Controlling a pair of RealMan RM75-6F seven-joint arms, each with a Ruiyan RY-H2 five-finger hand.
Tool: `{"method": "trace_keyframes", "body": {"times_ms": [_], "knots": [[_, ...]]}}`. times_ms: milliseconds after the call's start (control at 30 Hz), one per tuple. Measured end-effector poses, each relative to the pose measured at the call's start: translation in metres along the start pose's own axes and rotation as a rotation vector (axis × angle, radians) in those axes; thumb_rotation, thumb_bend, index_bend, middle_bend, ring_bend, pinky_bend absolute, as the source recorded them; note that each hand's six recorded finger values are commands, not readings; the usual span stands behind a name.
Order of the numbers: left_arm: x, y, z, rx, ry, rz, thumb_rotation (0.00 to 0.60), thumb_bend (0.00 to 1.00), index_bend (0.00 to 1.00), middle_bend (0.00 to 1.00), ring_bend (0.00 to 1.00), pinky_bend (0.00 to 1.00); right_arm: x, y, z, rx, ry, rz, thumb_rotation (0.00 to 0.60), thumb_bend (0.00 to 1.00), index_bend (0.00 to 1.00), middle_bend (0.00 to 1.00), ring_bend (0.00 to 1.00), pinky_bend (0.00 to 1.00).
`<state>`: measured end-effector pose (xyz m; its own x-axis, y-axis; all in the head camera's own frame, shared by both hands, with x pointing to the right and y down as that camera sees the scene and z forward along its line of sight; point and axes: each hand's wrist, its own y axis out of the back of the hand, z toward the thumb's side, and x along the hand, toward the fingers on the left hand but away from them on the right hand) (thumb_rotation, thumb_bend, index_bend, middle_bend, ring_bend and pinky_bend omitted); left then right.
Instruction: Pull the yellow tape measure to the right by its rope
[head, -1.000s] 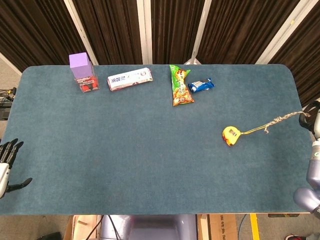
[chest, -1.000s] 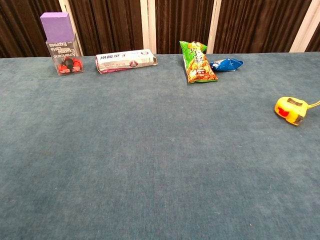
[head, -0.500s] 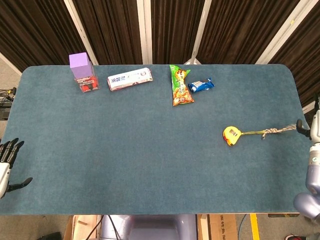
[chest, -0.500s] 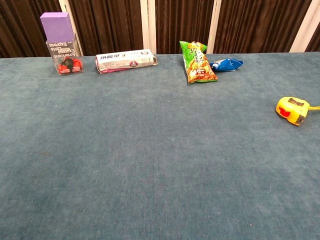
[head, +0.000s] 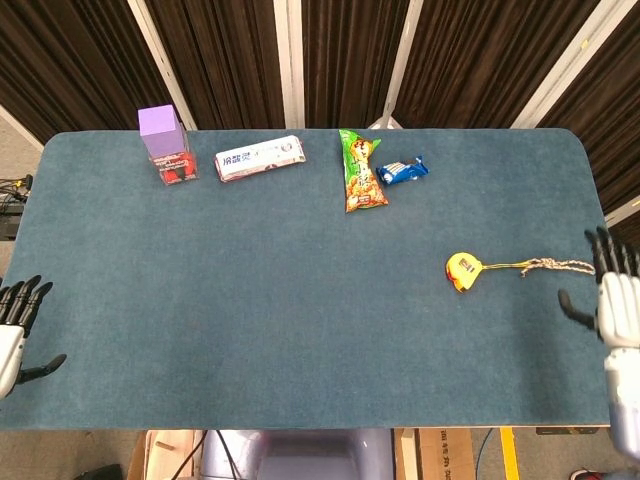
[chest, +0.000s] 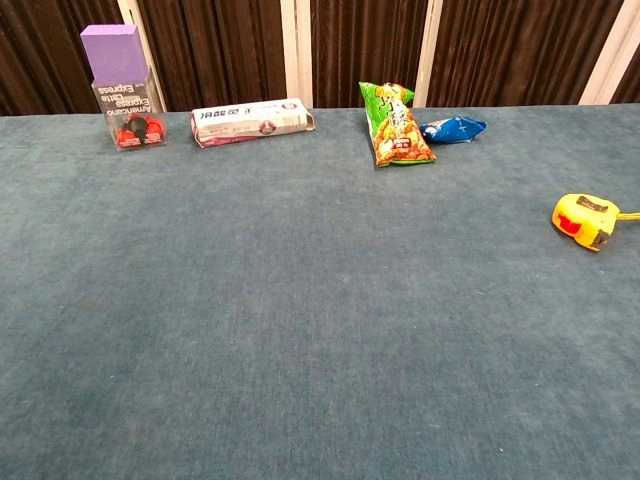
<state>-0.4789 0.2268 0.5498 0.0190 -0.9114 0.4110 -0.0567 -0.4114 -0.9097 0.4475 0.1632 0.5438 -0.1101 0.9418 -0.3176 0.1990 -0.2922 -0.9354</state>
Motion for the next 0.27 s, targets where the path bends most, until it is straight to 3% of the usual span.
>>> {"method": "trace_keyframes", "body": {"times_ms": [133,267], "knots": [[0.0,0.0,0.0,0.006,0.0,-0.001,0.6,0.0,0.0,0.0,0.0,0.0,0.045,-0.006,0.0,0.009,0.065,0.037,0.6,0.36,0.0,0.0,0.0,0.0],[-0.002,-0.002,0.003,0.019,-0.016,-0.003,0.6,0.0,0.0,0.0,0.0,0.0,0.075,0.0,-0.001,0.032,0.117,0.01,0.6,0.36,0.0,0.0,0.0,0.0]]}}
